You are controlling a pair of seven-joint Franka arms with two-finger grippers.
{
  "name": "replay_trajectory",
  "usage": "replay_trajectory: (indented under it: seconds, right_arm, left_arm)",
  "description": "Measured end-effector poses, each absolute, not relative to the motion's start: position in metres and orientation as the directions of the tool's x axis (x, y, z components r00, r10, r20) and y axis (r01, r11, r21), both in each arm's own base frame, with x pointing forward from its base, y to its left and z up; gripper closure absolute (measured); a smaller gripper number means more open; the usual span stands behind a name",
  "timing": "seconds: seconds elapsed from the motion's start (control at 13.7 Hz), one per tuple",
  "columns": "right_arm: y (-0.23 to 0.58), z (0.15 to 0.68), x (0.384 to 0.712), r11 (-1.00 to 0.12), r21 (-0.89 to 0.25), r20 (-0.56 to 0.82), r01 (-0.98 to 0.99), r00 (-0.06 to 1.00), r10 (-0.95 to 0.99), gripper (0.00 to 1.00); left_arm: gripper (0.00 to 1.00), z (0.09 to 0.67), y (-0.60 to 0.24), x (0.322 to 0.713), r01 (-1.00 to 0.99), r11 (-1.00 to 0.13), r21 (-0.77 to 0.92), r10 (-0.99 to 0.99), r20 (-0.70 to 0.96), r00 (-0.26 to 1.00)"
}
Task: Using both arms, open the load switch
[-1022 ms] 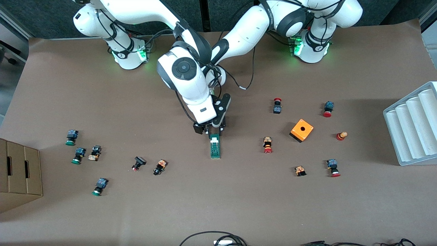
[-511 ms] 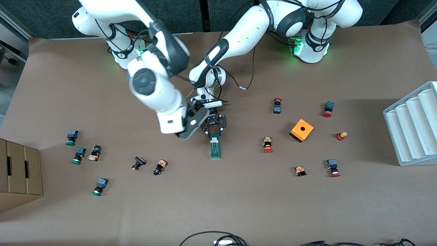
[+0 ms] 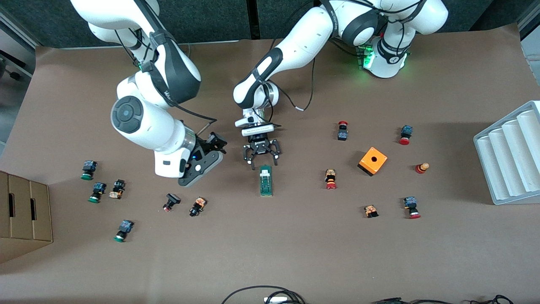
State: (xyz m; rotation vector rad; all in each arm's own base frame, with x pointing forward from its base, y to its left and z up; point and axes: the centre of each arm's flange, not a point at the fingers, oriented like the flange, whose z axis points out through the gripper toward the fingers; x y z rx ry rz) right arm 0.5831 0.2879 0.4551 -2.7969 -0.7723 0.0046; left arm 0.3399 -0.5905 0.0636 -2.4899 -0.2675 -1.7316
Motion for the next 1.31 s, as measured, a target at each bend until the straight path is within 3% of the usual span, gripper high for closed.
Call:
replay_trajectory:
  seconds: [0.36,0.73,1.31]
  right_arm:
    - [0.209,0.475,0.599,-0.913,-0.247,-0.009,0.325,0.941,0.338,0.0]
    - [0.137,0.493,0.602,-0.955,-0.184,-0.053,0.231,0.968,0.245,0.0]
    - [0.054,0.547,0.573,-0.982,-0.113,-0.058,0.152,0.986,0.159,0.0]
  left_arm:
    - [0.0,0.066,-0.593,0.341,0.197,-0.98,0.011,0.08,0.935,0.345]
    - [0.0,0.082,-0.599,0.343,0.22,-0.974,-0.061,0.034,0.914,0.403]
    - [0.0,0.151,-0.613,0.347,0.19,-0.949,-0.253,-0.101,0.812,0.575]
